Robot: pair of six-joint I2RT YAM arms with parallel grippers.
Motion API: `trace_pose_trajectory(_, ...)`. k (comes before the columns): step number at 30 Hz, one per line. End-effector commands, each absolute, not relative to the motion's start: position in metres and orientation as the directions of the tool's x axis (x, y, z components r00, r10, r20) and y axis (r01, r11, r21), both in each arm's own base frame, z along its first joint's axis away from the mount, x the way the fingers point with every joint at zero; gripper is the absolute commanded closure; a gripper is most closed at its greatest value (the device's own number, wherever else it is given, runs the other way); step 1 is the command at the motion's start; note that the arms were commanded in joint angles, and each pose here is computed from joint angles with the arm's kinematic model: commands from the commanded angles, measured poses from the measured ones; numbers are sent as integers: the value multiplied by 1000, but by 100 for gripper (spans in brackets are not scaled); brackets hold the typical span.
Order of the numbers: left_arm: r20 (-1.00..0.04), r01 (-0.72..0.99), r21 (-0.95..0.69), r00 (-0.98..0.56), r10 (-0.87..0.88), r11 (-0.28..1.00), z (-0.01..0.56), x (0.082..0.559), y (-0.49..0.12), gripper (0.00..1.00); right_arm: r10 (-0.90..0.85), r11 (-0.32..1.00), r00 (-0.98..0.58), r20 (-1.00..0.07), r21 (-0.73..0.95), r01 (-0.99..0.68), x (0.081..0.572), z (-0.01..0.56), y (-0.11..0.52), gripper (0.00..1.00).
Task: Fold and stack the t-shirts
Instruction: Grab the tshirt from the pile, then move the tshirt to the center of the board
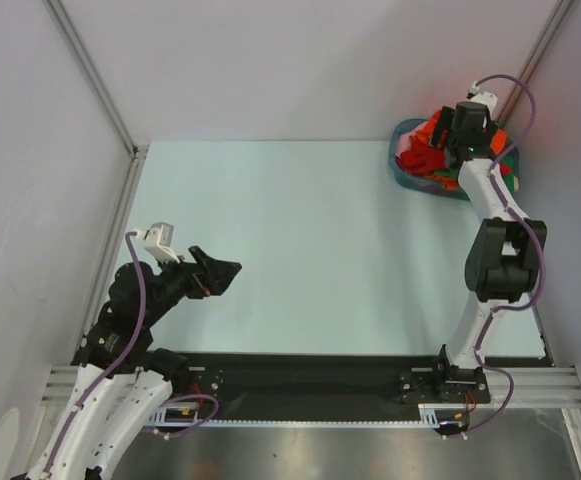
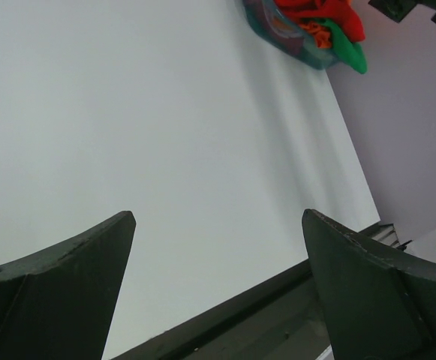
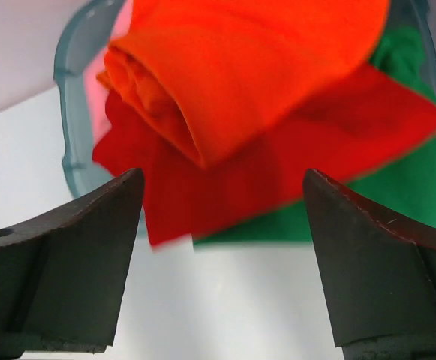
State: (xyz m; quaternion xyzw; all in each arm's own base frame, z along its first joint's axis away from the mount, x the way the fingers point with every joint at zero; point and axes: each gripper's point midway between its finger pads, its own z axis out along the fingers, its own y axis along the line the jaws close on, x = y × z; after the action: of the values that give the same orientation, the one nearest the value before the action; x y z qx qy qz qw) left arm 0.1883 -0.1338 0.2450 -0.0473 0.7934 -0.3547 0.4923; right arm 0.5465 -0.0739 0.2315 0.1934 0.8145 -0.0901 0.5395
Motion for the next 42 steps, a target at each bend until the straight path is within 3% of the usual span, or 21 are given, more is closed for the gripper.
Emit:
trace_pose_trajectory(1,-798,345,-566,-459,-392,749,262,192,-135,0,86,920,-301,-950,-40,390,588,241,-78,10)
trace_pose_trajectory(3,-802,344,-558,-456,-385,755,261,194,-135,0,70,910,-311,-948,-68,409,606,224,-83,13)
trace_pose_trajectory(5,-802,338,-552,-463,-376,762,256,196,-135,0,53,888,-298,-953,-92,451,615,221,-91,29)
trace_pose_trajectory(6,-804,338,-548,-466,-370,766,255,197,-135,0,28,874,-300,-953,-123,470,622,218,-97,54)
trace_pose_trajectory(7,-804,334,-546,-467,-368,769,253,197,-135,0,16,857,-289,-957,-136,496,624,221,-100,67)
trace_pose_trajectory(10,-802,325,-545,-472,-367,773,251,199,-134,0,-46,820,-187,-981,-144,554,632,261,-107,73)
trace_pose_trajectory(12,-794,320,-553,-483,-369,770,249,199,-135,0,-63,814,-158,-985,-142,563,633,284,-105,88)
trace_pose_trajectory(13,-792,319,-555,-485,-371,768,248,199,-136,0,-68,811,-91,-994,-108,575,635,324,-106,97)
trace_pose_trajectory(14,-783,313,-564,-496,-374,764,246,200,-137,0,-74,828,-126,-989,-131,545,635,328,-87,100)
trace_pose_trajectory(18,-762,320,-590,-523,-381,741,246,200,-144,1,-153,845,13,-988,-124,520,615,423,-34,100)
trace_pose_trajectory(22,-753,331,-615,-515,-409,716,257,196,-146,1,-265,854,171,-949,-148,499,559,525,16,100)
trace_pose_trajectory(29,-804,357,-576,-412,-429,735,303,189,-132,0,-215,930,248,-945,-121,346,448,589,105,100)
trace_pose_trajectory(36,-856,386,-510,-317,-408,769,350,176,-117,0,20,994,40,-999,16,-105,366,500,177,97)
trace_pose_trajectory(37,-860,393,-505,-302,-411,768,360,173,-115,0,42,976,-79,-996,57,-208,361,449,199,94)
trace_pose_trajectory(39,-861,389,-504,-296,-414,771,365,168,-112,0,85,955,-157,-984,126,-269,339,414,198,79)
trace_pose_trajectory(40,-861,398,-506,-282,-423,765,374,164,-111,0,71,945,-286,-955,157,-288,331,355,204,72)
trace_pose_trajectory(41,-861,405,-507,-278,-426,761,377,161,-111,0,70,948,-339,-938,169,-271,328,330,197,51)
trace_pose_trajectory(42,-861,414,-507,-273,-429,756,380,159,-112,0,70,937,-394,-917,195,-288,317,309,195,39)
